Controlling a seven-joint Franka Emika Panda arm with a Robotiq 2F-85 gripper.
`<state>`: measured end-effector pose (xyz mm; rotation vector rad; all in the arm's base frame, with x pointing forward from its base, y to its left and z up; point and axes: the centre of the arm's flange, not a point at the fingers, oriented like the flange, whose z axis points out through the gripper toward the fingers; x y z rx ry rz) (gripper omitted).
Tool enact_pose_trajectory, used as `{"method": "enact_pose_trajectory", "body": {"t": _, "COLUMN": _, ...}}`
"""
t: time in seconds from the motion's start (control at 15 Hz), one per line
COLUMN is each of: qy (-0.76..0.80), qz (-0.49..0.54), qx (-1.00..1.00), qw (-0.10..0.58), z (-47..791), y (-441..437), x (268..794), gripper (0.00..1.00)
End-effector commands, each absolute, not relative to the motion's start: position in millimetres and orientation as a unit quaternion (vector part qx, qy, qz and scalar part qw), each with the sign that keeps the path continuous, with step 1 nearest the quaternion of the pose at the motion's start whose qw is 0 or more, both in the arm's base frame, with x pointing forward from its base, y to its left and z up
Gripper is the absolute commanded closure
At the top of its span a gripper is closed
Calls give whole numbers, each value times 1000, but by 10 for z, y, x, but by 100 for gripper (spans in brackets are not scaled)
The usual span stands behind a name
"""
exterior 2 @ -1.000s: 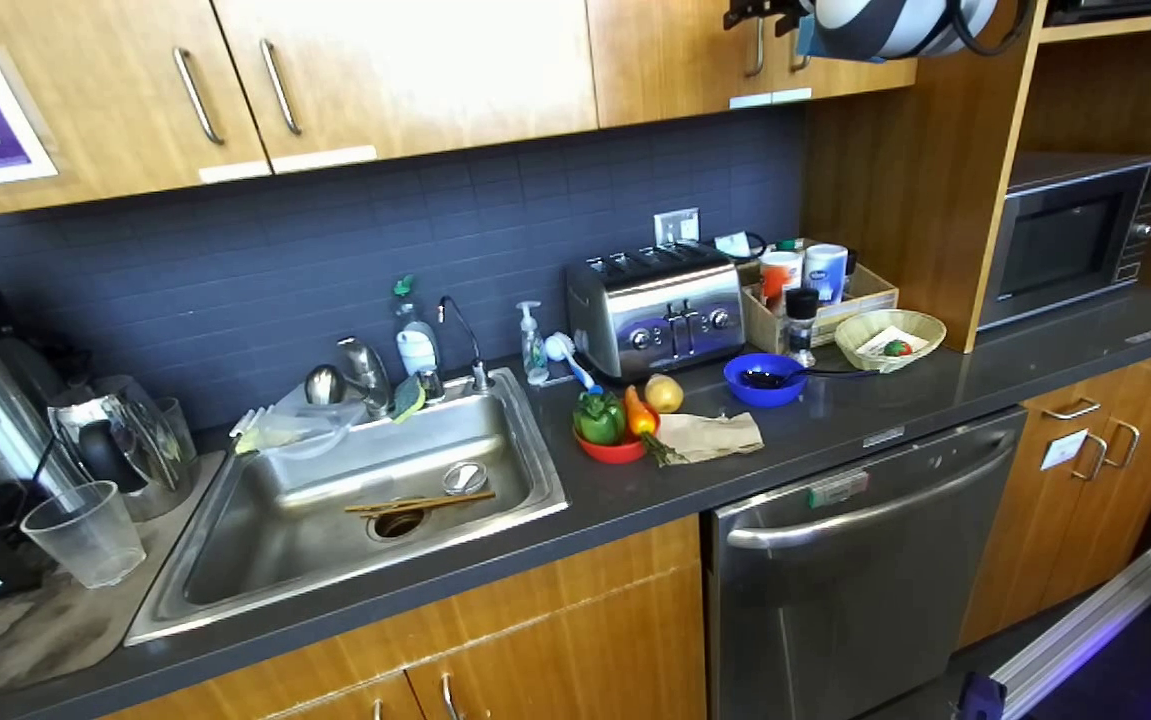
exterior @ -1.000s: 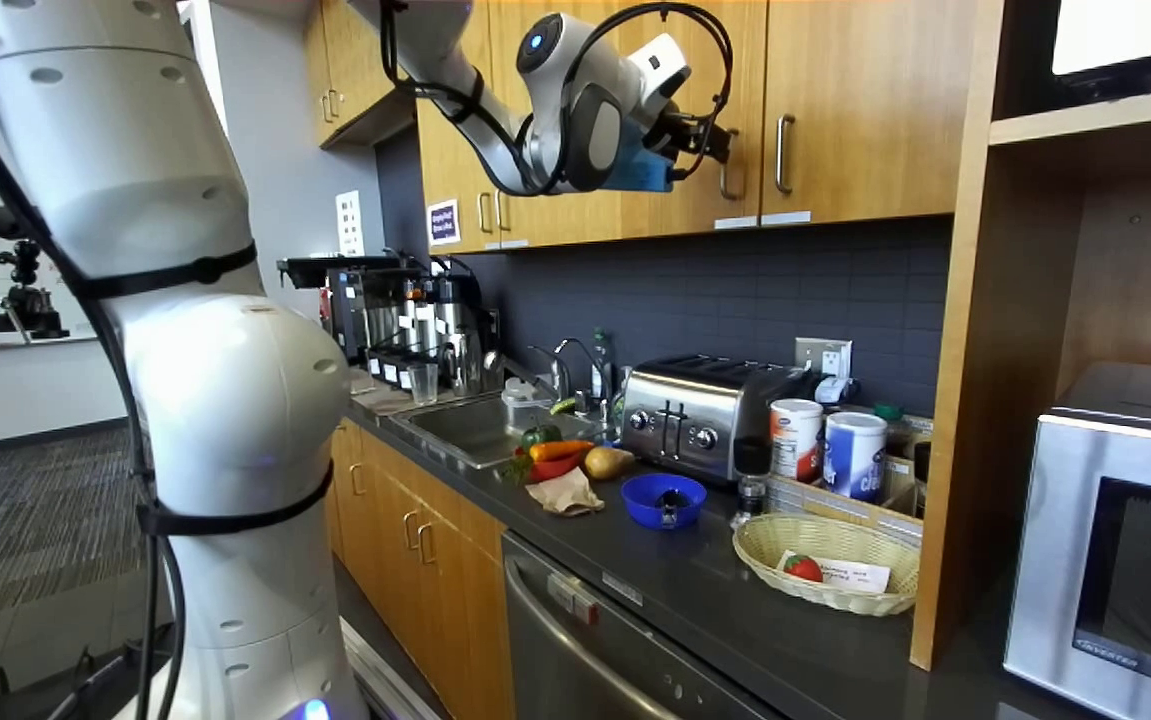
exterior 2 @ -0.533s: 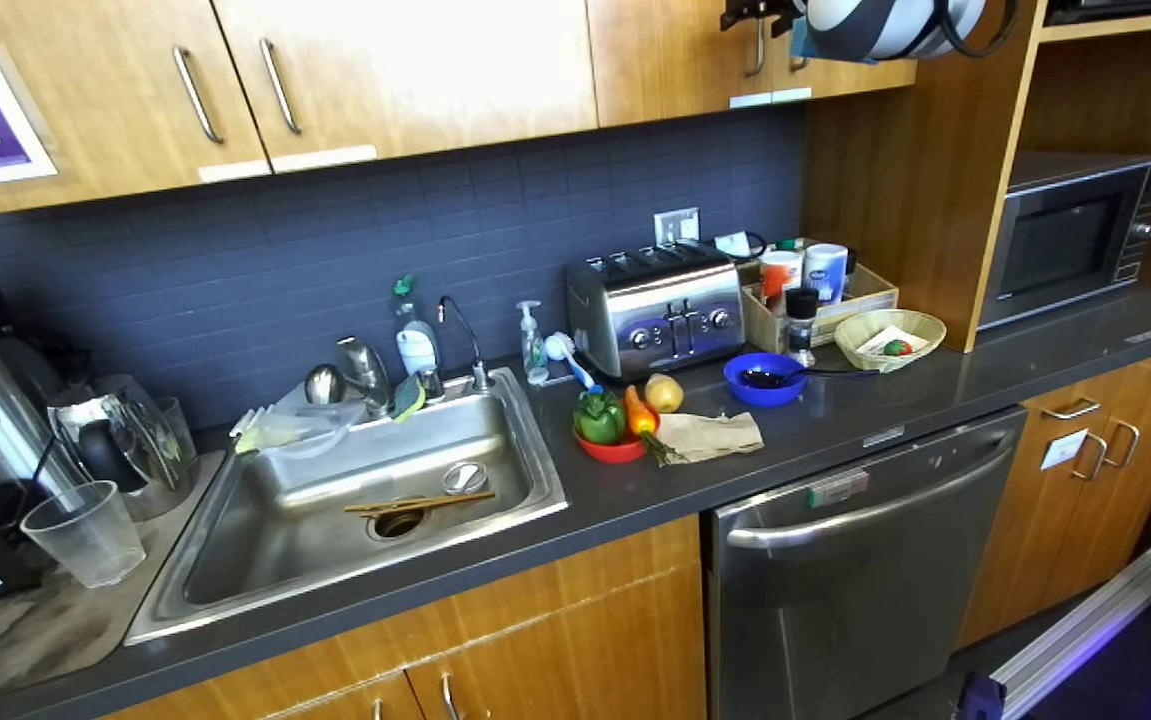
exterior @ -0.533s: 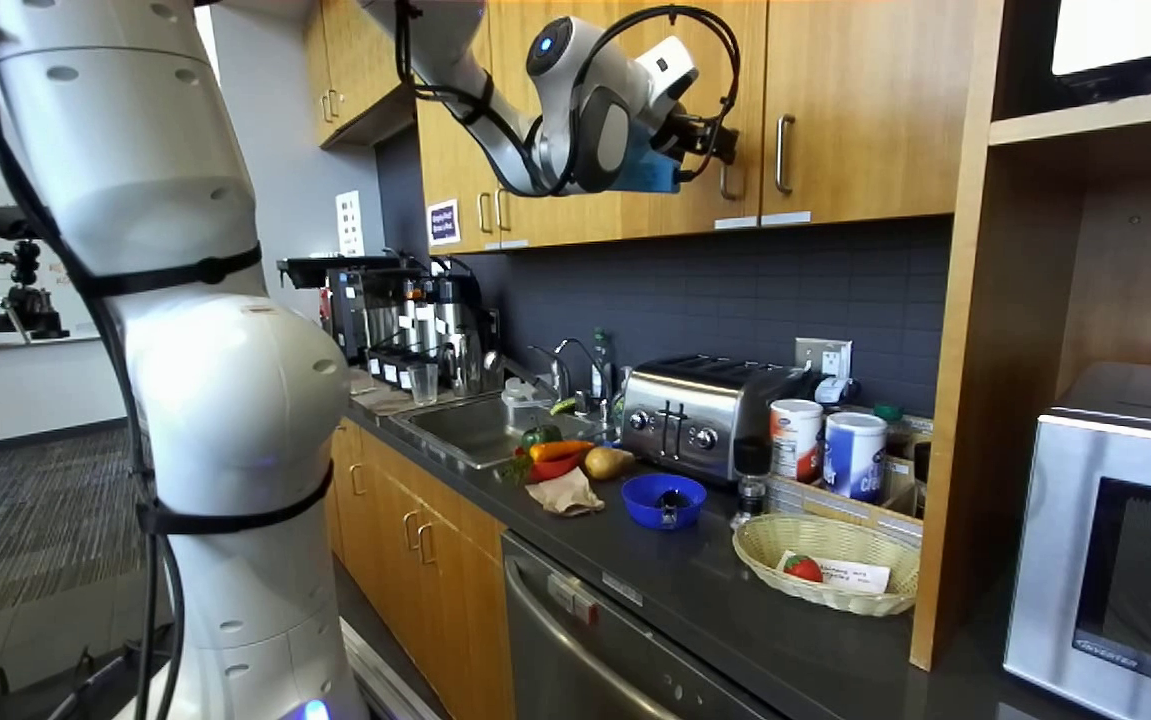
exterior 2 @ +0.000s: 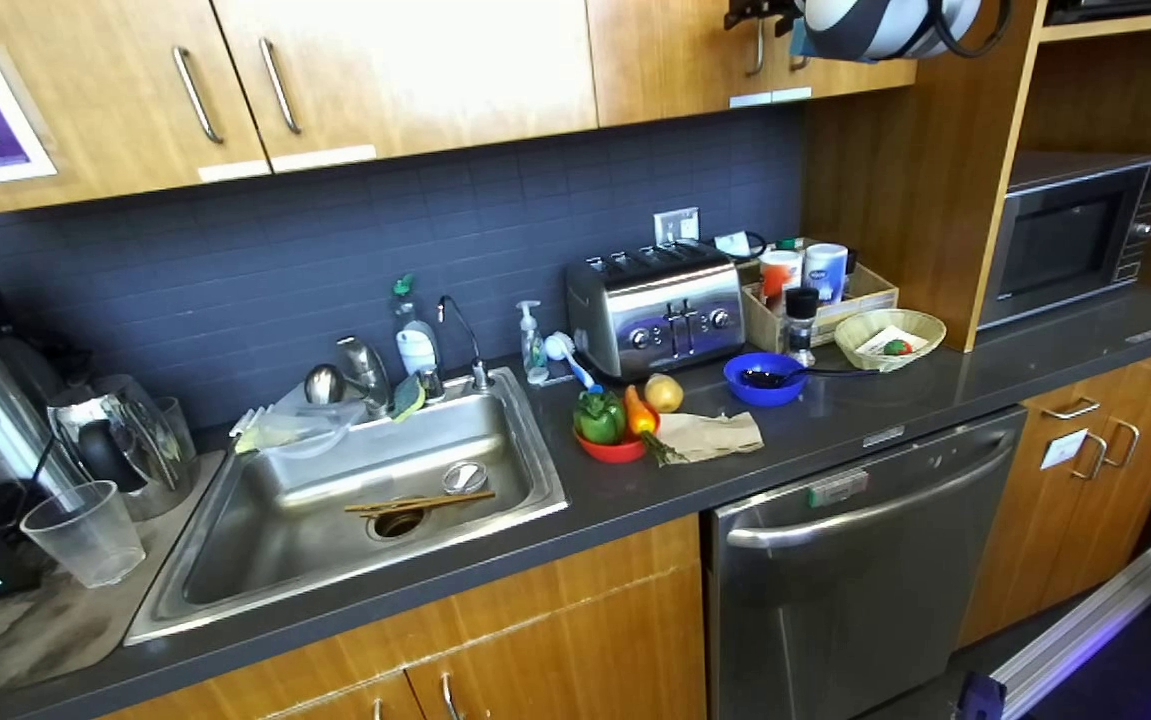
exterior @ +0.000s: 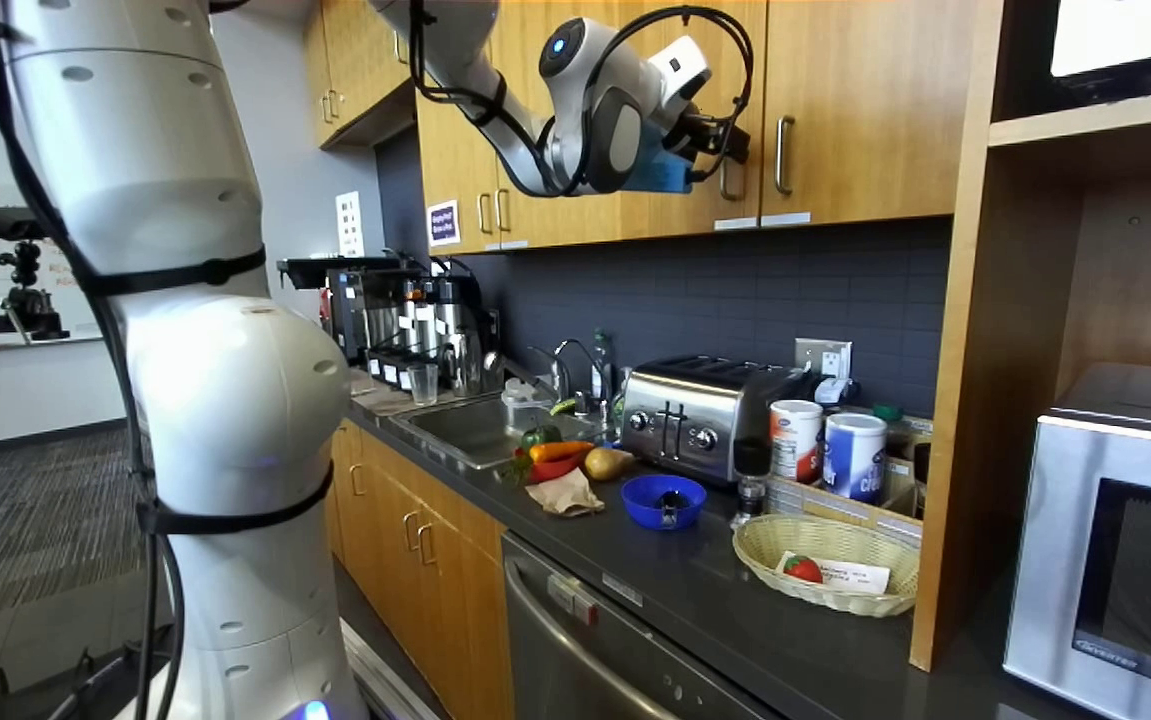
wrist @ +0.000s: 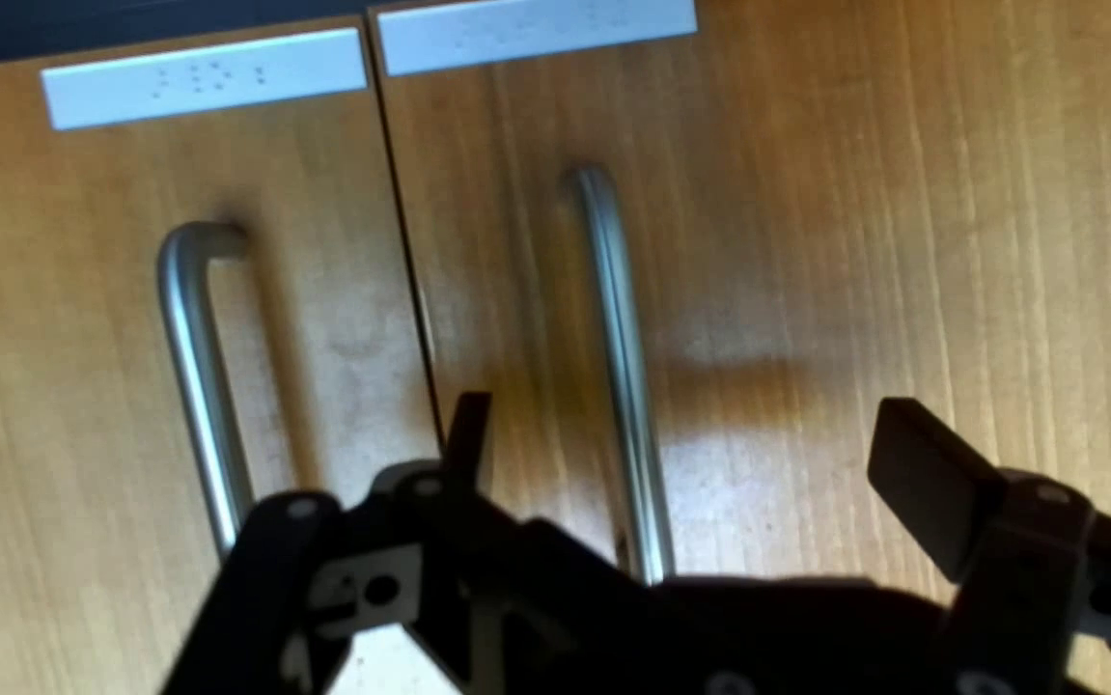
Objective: Open the top left cabinet door
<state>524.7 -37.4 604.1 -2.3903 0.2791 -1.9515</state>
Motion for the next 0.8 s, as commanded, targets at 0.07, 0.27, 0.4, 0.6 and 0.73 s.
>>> {"method": "enact_pose_trajectory", "body": {"t": 0.07, "qy": 94, "qz": -642, "qx": -760, "qw": 28, "z": 5727, "y": -393, "x": 5303, "gripper": 0}}
{"method": "enact_pose_trajectory", "body": {"t": 0.27, "qy": 92, "qz": -643, "qx": -760, "qw": 28, "z": 5732, "y": -384, "x": 5316, "gripper": 32}}
{"method": "enact_pose_trajectory", "body": {"t": 0.4, "qy": 88, "qz": -645, "qx": -759, "qw": 29, "z": 5729, "y": -377, "x": 5323, "gripper": 46}}
{"method": "enact_pose_trajectory", "body": {"t": 0.6, "qy": 89, "qz": -644, "qx": -759, "qw": 29, "z": 5733, "y": -364, "x": 5331, "gripper": 70}}
{"method": "enact_pose_trajectory", "body": {"t": 0.73, "qy": 90, "qz": -644, "qx": -759, "qw": 28, "z": 5736, "y": -381, "x": 5324, "gripper": 84}}
